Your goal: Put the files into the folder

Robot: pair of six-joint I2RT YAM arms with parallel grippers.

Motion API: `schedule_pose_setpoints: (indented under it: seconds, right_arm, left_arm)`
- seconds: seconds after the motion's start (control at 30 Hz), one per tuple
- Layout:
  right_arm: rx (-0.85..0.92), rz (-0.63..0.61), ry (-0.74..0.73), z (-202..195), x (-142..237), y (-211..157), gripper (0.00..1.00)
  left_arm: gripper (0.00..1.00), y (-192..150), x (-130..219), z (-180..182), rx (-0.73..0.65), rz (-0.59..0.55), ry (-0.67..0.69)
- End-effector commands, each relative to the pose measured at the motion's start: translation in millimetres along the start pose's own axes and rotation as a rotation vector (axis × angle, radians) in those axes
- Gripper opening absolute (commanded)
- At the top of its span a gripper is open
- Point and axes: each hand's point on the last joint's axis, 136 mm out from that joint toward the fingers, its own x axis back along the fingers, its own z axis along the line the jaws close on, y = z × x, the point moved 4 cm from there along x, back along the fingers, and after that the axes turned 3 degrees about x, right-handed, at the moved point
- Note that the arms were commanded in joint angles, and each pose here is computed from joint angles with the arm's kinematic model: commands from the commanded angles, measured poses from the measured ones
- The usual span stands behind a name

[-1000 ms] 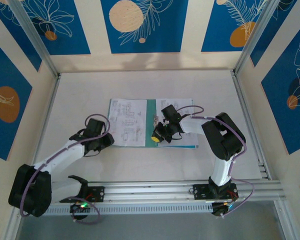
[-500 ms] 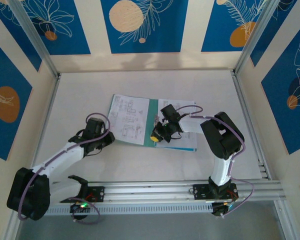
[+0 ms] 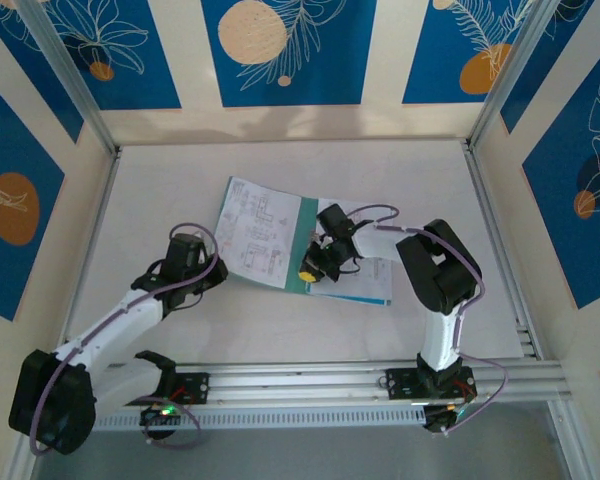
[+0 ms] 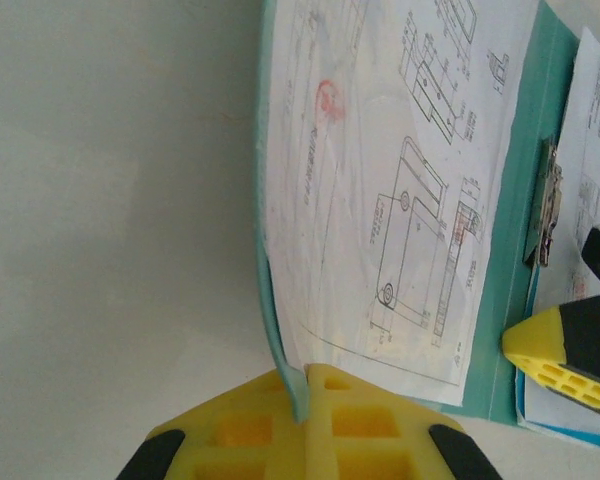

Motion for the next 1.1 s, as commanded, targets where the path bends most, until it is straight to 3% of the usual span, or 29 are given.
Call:
schedule_pose_setpoints:
  seconds: [0.0, 0.2, 0.33, 0.47, 0.7, 1.07]
  right_arm:
    - [0.06, 0.0, -0.063, 0.9, 1.7, -1.5, 0.11]
    - [0.204, -0.055, 0.039, 50.7, 35.2, -5.6, 0.29]
    - [0.182, -0.111, 0.042, 47.1, 59.0, -2.8, 0.32]
    - [0.049, -0.175, -0.007, 4.0, 77.6, 9.6, 0.23]
    - [-0.198, -0.232, -0.068, -80.8, 101.8, 28.4, 0.19]
    - [-0.32, -0.184, -0.16, -120.9, 95.9, 48.7, 0.06]
  left_arm:
    - [0.0, 0.9, 16.4, -6.9, -0.078, -0.007, 0.016]
    - [0.0, 9.9, 42.2, -2.9, -0.113, -0.08, 0.076]
    - [0.0, 16.1, 60.8, -2.2, -0.151, -0.121, 0.116]
    - [0.0, 18.5, 77.9, -4.8, -0.208, -0.152, 0.153]
    - [0.0, 12.9, 92.8, -36.1, -0.383, -0.209, 0.179]
    - [0.0, -30.8, 86.9, -124.4, -0.726, -0.255, 0.154]
